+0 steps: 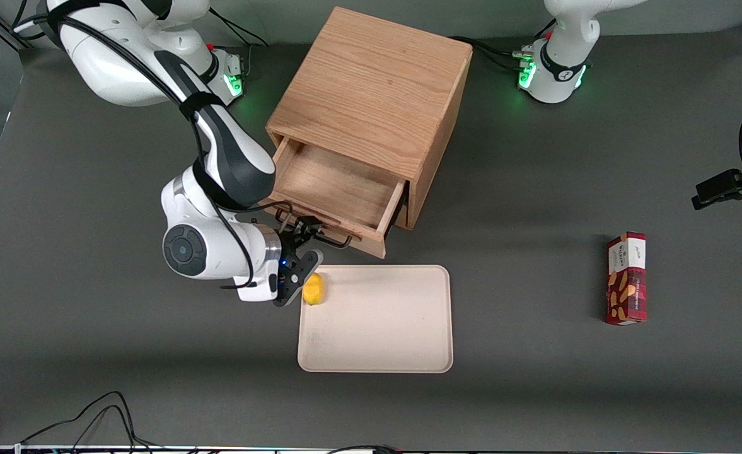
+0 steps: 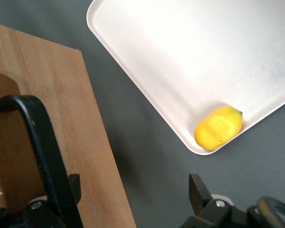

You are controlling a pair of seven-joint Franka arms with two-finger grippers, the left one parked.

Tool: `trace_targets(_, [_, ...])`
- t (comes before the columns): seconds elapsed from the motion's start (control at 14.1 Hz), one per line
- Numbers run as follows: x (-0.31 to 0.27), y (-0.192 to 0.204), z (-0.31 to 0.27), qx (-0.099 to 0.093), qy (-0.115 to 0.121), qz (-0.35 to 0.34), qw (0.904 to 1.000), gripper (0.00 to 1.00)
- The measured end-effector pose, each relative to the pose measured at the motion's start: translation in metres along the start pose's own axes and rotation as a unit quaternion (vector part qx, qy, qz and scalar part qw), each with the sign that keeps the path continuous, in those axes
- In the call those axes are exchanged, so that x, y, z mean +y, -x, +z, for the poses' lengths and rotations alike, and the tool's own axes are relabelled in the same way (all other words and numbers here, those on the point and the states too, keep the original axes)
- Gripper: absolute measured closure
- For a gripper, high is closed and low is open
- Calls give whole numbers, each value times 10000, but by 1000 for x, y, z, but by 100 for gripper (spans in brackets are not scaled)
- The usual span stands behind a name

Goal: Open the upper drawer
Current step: 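Pull the upper drawer outward from the cabinet with the right gripper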

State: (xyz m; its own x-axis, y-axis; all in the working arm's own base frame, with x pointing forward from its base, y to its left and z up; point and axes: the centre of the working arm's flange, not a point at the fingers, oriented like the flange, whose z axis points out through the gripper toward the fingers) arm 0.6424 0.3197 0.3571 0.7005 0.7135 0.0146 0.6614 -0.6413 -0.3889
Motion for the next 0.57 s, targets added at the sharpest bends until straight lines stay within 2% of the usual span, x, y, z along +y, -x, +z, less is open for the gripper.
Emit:
trace_targets(0.28, [13,-2,-5,69,0,-22,10000,0])
trace_targets(0.57, [23,1,-11,44,25,-86,10000,0])
